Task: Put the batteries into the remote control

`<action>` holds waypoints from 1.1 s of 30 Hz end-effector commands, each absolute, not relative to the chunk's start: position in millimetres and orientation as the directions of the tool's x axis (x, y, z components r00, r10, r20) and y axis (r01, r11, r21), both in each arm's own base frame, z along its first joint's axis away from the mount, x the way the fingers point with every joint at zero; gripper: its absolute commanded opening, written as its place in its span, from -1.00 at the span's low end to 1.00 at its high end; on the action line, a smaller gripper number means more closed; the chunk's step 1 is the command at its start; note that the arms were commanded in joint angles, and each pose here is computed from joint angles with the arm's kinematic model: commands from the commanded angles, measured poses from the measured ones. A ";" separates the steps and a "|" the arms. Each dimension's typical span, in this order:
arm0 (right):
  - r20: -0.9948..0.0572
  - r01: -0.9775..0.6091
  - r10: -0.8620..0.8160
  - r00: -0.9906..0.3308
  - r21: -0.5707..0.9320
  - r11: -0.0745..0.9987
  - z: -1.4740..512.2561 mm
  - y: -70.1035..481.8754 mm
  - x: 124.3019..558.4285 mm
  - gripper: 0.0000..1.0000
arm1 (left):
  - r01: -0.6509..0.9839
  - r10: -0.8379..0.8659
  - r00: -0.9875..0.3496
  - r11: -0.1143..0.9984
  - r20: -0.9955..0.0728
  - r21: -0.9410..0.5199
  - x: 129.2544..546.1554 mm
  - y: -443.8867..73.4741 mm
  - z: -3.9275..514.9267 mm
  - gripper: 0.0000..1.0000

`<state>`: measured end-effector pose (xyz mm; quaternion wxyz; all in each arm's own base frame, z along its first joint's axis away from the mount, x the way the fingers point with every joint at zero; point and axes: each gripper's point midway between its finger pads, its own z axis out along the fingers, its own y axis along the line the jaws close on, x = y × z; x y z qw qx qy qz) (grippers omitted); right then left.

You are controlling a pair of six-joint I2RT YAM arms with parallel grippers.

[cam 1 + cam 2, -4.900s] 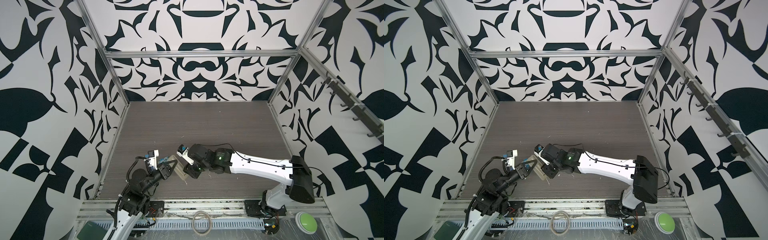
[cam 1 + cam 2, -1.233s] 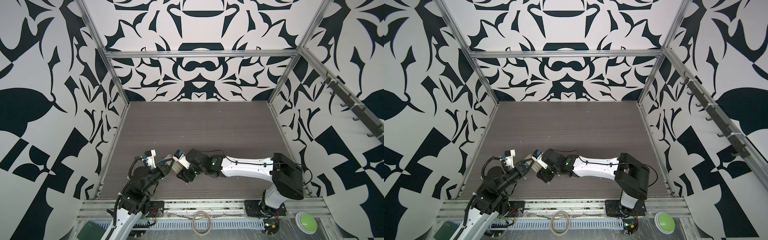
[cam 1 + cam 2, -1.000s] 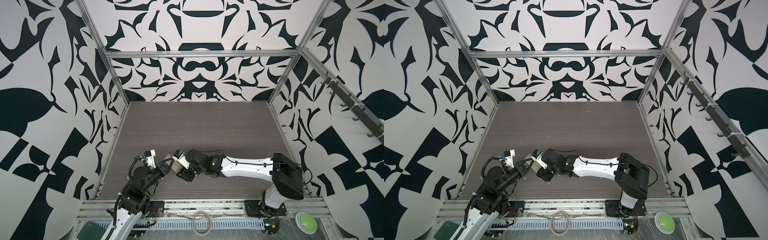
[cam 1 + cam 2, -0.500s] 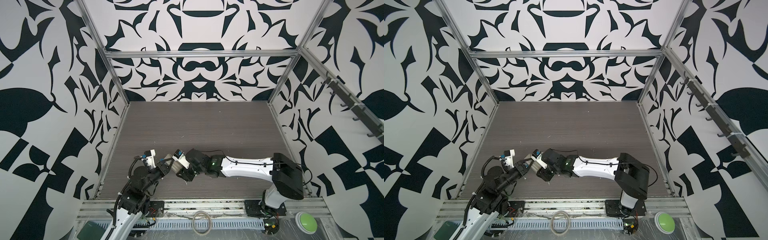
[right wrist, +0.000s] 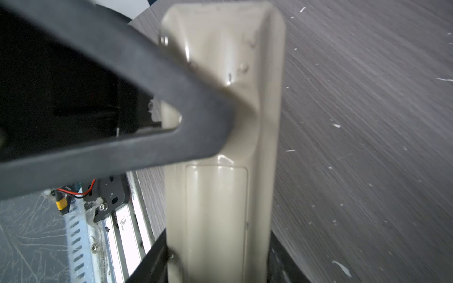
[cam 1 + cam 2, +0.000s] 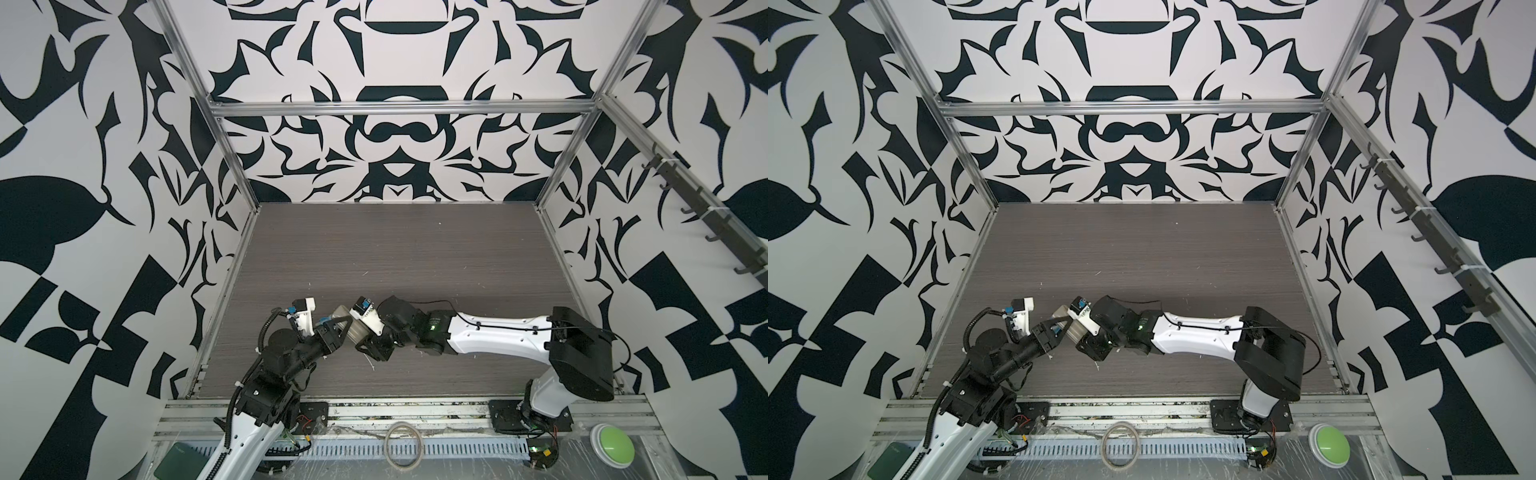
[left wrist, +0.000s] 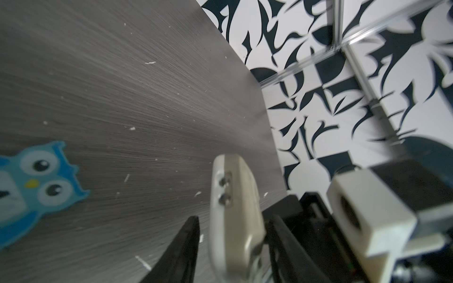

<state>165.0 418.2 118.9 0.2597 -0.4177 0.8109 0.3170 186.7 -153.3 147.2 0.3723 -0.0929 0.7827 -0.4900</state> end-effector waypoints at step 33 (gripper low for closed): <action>-0.824 -0.827 -0.102 -0.558 0.562 -0.020 275.2 391.2 144.5 -1.00 | 0.727 -0.344 -0.583 0.184 -0.737 -0.661 152.8 -201.4 292.5 0.89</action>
